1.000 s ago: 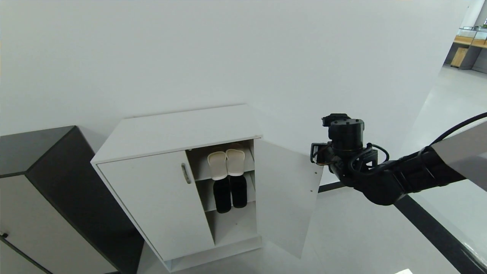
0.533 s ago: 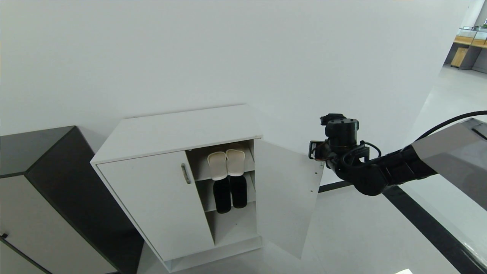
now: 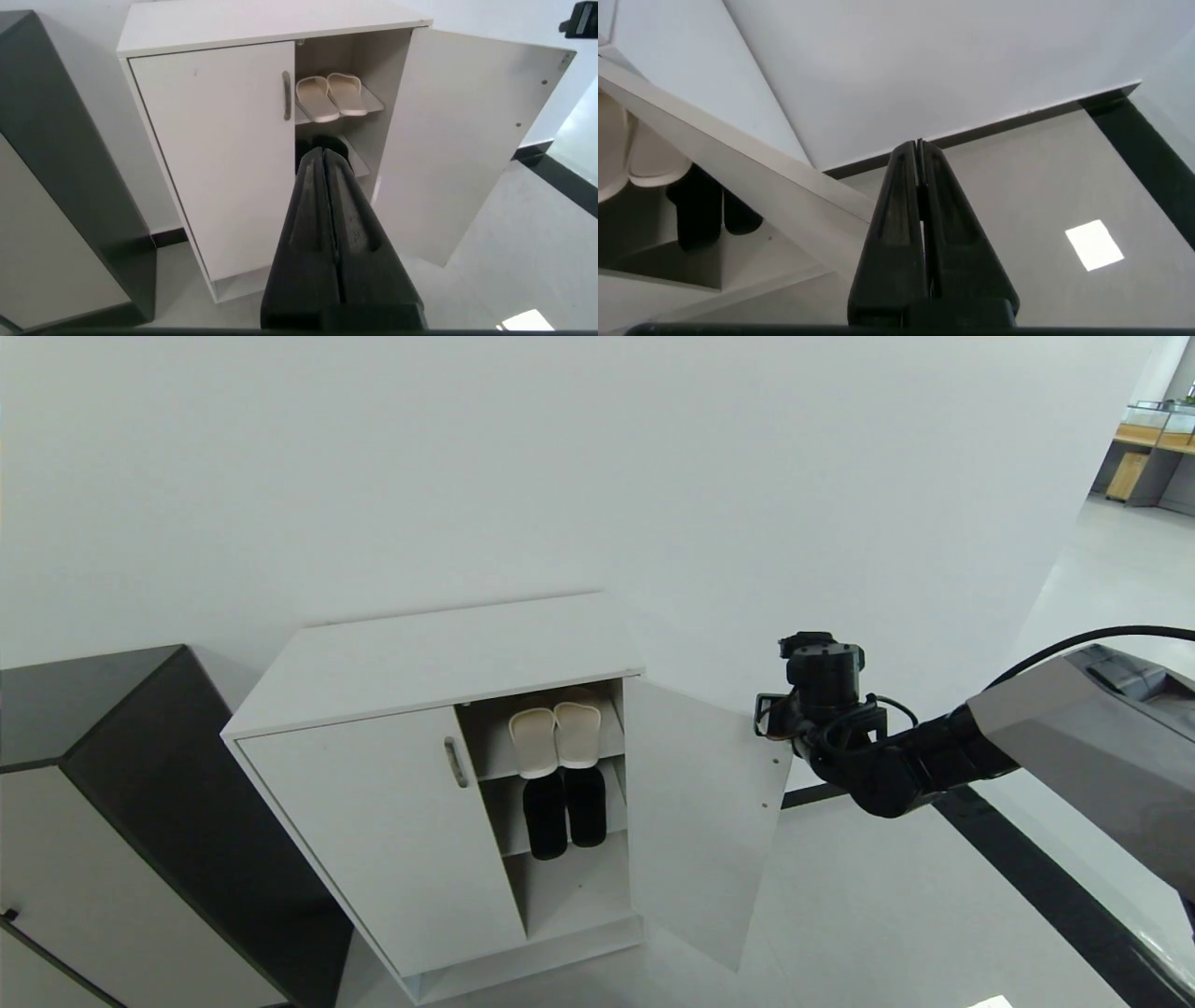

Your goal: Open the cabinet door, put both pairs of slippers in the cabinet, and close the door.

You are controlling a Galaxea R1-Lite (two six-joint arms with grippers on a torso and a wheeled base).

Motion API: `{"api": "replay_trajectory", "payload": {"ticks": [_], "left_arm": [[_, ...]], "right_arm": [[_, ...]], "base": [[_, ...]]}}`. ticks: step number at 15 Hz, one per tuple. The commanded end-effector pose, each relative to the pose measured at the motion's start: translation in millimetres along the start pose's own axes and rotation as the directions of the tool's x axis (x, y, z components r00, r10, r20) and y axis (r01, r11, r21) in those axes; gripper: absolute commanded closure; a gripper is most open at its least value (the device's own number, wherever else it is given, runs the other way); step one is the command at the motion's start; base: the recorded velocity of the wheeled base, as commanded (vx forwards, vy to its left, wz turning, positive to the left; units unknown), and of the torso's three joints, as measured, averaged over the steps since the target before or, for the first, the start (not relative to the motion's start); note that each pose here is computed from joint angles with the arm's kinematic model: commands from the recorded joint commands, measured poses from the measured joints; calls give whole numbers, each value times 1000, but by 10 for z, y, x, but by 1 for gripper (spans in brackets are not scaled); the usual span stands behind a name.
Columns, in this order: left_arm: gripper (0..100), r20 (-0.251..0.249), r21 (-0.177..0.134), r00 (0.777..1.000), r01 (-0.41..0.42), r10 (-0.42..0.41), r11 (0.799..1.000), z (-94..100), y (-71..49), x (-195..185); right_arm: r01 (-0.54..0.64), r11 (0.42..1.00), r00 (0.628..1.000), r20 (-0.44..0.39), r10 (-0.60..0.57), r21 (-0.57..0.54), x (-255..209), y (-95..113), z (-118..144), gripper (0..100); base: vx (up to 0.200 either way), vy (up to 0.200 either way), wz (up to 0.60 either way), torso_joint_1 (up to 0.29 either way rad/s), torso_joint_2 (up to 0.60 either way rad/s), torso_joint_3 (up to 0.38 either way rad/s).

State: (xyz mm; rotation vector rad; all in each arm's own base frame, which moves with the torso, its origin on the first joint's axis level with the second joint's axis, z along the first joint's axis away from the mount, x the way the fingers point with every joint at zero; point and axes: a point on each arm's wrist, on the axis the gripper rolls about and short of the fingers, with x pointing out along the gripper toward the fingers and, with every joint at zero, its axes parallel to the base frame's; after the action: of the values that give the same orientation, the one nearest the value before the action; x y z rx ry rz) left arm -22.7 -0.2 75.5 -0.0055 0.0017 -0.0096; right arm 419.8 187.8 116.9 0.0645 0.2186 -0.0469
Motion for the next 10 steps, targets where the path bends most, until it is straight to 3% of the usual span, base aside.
{"api": "replay_trajectory", "payload": {"ticks": [1,10], "left_arm": [[100,0,-1,1000,-2,2,1000,0,0,0],[100,0,-1,1000,-2,2,1000,0,0,0]], "right_arm": [[2,1000,1000,-13,-2,-6,30,6,-67,100],[0,1000,999,-50,-2,-27,-32,10,-131,100]], "base": [[0,0,0,0,0,0],[0,0,0,0,0,0]]}}
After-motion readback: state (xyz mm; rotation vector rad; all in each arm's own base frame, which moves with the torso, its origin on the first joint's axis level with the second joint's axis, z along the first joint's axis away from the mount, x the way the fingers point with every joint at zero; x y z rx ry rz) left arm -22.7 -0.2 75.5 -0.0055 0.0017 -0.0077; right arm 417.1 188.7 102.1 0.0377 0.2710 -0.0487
